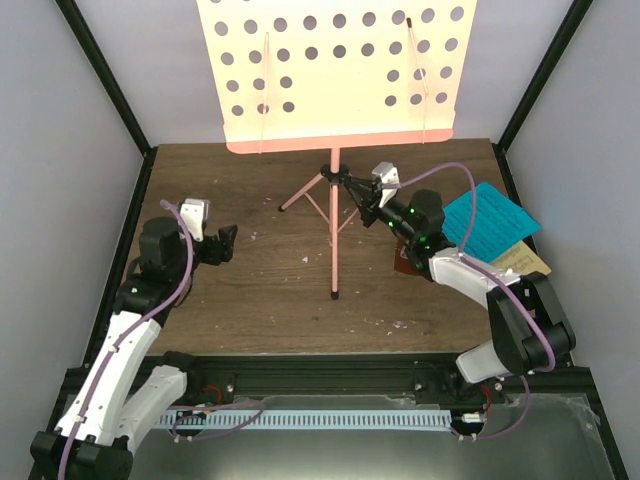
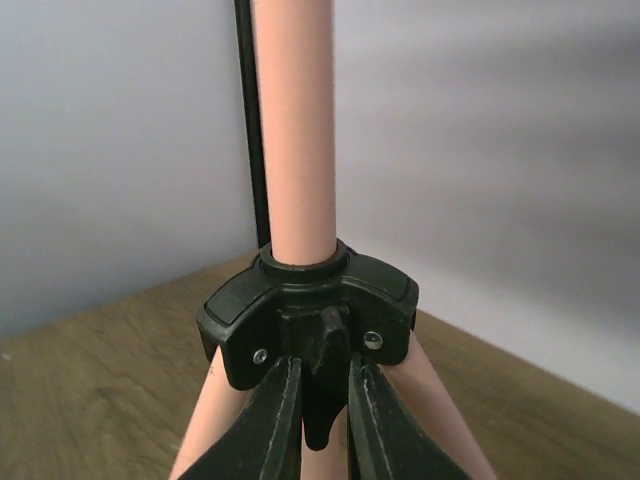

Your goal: Pack up the instrument practice props

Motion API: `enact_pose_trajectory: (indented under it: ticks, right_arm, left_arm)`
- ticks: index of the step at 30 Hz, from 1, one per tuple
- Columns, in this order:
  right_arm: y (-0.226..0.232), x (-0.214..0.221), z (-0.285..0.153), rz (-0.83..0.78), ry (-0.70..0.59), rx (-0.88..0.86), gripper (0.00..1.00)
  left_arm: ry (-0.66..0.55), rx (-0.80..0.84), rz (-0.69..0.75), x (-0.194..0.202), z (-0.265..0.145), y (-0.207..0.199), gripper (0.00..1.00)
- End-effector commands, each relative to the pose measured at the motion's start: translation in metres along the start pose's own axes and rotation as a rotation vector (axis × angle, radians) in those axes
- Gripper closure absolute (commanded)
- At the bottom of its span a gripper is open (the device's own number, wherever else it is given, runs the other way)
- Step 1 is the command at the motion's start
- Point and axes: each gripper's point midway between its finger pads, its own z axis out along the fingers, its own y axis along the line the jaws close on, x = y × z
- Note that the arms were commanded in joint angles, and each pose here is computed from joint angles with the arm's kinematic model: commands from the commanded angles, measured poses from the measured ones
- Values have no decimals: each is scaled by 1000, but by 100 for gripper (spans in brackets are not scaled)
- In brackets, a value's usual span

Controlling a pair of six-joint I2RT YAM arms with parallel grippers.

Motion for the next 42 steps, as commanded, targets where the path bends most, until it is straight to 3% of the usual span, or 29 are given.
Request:
enact_pose_trajectory:
  ticks: [1, 7, 11, 15, 20, 26, 42]
  right_arm:
    - [-3, 28, -7, -264, 108, 25, 88]
    - [-13, 31, -5, -544, 150, 62, 88]
    - [-24, 24, -7, -630, 154, 144, 86]
    - [-15, 3, -15, -607, 82, 157, 65]
    - [24, -38, -40, -348, -66, 37, 24]
    - [15, -54, -64, 64, -81, 139, 1]
    - [11, -55, -35, 1123, -60, 69, 0]
  left_arm:
    - [0, 11, 9, 0, 0, -2, 18]
    - [-1, 12, 9, 0, 0, -2, 18]
    - [1, 12, 9, 0, 1, -2, 18]
    - [4, 12, 9, 1, 1, -2, 18]
    - [9, 5, 8, 2, 2, -1, 18]
    - [10, 12, 6, 3, 2, -2, 18]
    - [9, 5, 6, 2, 1, -1, 18]
